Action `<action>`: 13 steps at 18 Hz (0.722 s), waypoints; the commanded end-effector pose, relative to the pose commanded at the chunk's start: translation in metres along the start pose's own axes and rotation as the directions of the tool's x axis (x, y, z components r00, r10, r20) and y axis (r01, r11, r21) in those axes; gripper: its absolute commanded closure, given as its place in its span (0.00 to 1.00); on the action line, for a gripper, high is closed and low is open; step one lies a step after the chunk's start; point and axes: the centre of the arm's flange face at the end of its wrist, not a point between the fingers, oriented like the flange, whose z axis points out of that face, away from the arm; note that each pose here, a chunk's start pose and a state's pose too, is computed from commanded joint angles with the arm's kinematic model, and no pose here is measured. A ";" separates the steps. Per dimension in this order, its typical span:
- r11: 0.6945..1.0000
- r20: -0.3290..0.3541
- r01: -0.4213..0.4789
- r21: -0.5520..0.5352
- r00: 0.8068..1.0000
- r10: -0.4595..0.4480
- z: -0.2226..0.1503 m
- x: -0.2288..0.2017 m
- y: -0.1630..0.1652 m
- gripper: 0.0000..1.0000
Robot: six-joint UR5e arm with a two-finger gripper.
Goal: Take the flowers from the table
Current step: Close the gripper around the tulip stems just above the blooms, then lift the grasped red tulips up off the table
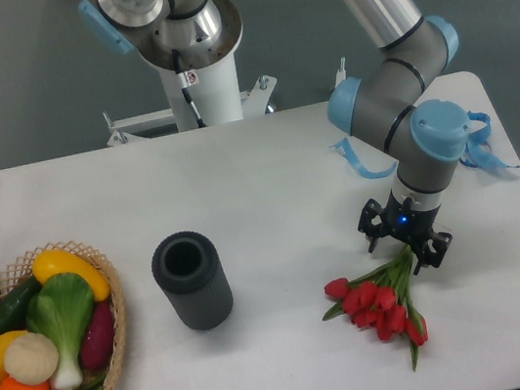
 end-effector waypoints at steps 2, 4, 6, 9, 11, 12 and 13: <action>1.000 0.006 0.005 0.002 1.000 -0.005 -0.004 -0.002 0.000 0.45; 1.000 0.009 0.025 0.004 1.000 -0.025 -0.005 -0.002 -0.001 0.54; 0.999 0.012 0.037 0.005 0.999 -0.037 -0.008 -0.002 -0.001 0.62; 0.999 0.018 0.043 0.008 0.999 -0.043 -0.011 -0.003 -0.002 0.69; 0.999 0.030 0.039 0.011 0.999 -0.040 -0.020 -0.003 -0.004 0.70; 0.999 0.043 0.038 0.015 0.998 -0.038 -0.027 -0.004 -0.004 0.70; 0.999 0.046 0.038 0.017 0.998 -0.039 -0.030 -0.004 -0.004 0.72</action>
